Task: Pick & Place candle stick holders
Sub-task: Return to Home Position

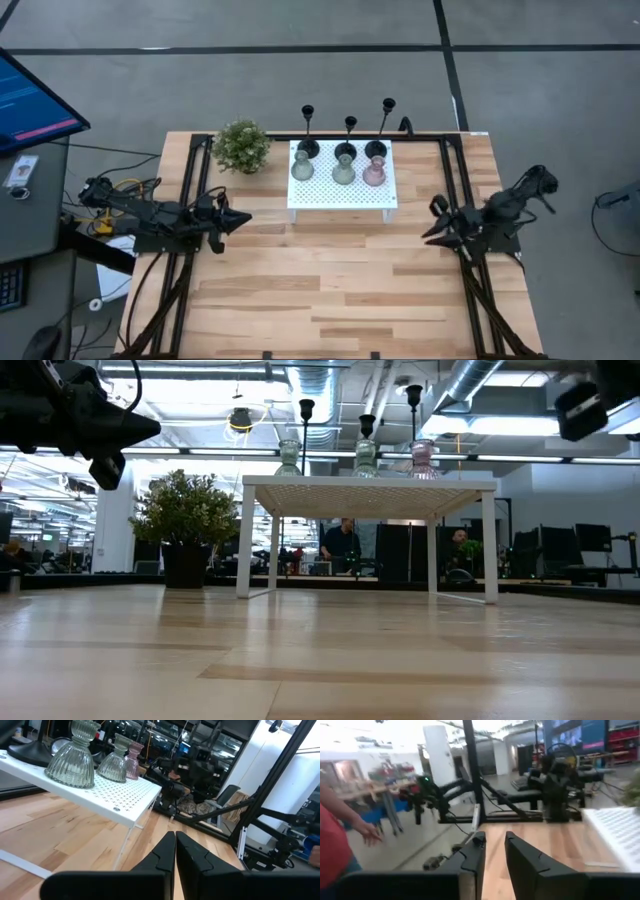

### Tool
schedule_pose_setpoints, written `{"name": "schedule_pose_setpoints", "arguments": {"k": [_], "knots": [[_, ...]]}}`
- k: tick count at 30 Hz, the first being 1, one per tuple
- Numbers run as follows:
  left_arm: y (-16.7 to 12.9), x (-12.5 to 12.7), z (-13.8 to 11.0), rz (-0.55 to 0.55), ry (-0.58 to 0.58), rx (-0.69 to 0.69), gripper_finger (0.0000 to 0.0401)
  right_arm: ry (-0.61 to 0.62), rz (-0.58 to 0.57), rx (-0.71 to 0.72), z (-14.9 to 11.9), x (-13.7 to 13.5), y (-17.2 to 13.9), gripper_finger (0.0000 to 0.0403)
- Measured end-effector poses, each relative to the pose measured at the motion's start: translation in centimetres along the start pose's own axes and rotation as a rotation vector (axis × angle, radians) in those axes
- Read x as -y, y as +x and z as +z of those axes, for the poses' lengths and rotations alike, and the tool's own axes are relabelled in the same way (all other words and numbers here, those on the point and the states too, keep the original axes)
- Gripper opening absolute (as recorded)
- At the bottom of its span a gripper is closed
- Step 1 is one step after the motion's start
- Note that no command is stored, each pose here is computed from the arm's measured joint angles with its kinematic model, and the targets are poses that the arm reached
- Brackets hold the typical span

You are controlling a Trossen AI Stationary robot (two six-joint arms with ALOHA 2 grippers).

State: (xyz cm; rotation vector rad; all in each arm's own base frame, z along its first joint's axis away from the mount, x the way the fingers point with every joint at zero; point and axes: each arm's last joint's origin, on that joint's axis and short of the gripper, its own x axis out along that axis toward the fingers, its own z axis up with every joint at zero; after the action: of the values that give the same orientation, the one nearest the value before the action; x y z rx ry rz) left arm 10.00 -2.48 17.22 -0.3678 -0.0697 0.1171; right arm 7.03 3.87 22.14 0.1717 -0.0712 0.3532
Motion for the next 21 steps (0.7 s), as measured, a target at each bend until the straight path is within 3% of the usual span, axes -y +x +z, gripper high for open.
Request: {"name": "schedule_pose_setpoints", "arguments": {"k": [6, 15, 21], "knots": [[0.1, 0.0, -0.1, 0.003, 0.004, -0.007, 0.0012, 0.095, 0.013, 0.076, -4.0, 0.3, 1.1, 0.0047], [0.1, 0.0, 0.0, 0.001, 0.002, -0.004, 0.0012, 0.058, -0.008, 0.008, -4.6, 0.4, 1.1, 0.0003], [0.1, 0.0, 0.0, 0.001, 0.002, -0.003, 0.0012, 0.230, -0.066, -0.033, -5.2, 0.6, 1.1, 0.0016]]}}
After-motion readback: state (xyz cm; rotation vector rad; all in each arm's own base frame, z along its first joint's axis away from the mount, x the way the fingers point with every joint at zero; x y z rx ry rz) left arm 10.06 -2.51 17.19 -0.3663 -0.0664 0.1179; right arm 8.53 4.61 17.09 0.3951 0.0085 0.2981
